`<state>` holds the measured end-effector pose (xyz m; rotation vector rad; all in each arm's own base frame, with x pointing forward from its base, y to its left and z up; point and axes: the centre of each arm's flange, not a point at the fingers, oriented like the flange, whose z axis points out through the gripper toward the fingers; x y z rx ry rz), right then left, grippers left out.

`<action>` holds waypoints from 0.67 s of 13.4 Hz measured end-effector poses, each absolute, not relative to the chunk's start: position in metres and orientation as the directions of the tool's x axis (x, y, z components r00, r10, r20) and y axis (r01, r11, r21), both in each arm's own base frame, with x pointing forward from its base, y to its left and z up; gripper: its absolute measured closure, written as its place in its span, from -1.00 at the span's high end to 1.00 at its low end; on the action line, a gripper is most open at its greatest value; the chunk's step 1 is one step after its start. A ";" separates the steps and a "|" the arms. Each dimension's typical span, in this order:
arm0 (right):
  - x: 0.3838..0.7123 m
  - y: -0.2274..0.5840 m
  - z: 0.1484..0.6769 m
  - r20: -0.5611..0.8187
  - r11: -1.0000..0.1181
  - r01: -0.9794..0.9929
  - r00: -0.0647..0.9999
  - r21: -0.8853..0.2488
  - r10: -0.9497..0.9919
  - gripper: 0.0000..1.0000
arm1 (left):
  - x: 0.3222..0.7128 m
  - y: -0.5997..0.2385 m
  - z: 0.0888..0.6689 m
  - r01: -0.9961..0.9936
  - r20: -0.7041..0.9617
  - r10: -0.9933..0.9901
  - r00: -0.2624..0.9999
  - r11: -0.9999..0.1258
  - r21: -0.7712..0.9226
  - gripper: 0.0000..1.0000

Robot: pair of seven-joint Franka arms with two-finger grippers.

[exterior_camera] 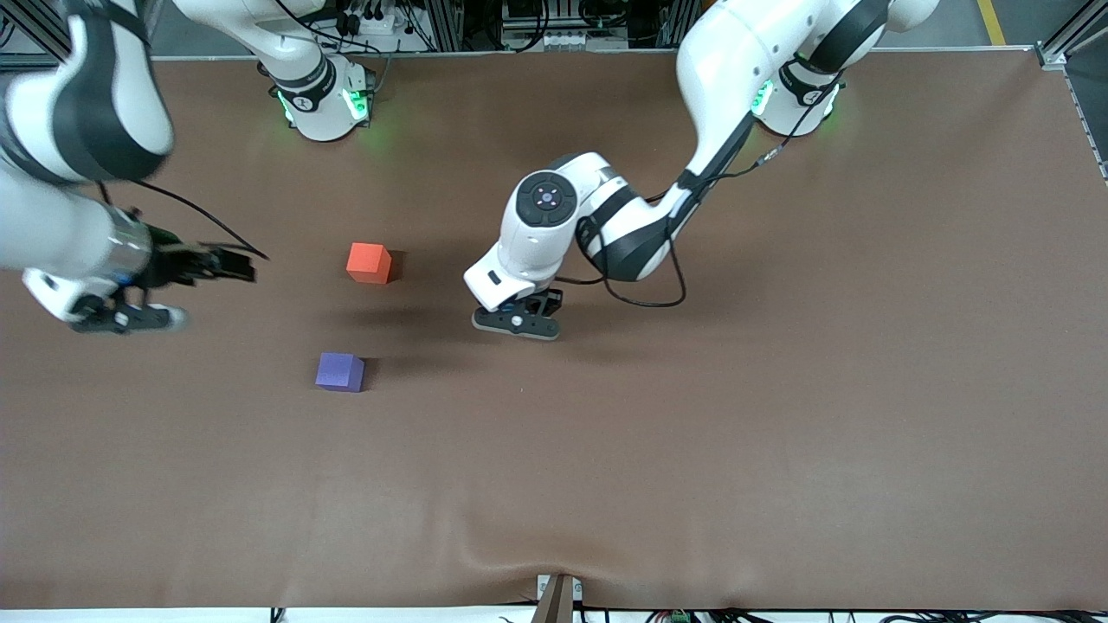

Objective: Place blue block between orange and purple blocks
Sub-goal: 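Hold the blue block out while the right gripper reaches toward it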

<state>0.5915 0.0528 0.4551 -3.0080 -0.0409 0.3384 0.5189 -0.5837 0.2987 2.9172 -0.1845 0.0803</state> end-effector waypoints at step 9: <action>0.596 0.113 0.314 -0.236 -0.965 0.009 0.969 -0.264 0.074 1.00 | 0.503 -0.600 0.223 -0.085 0.039 -0.079 0.996 -0.978 0.191 0.08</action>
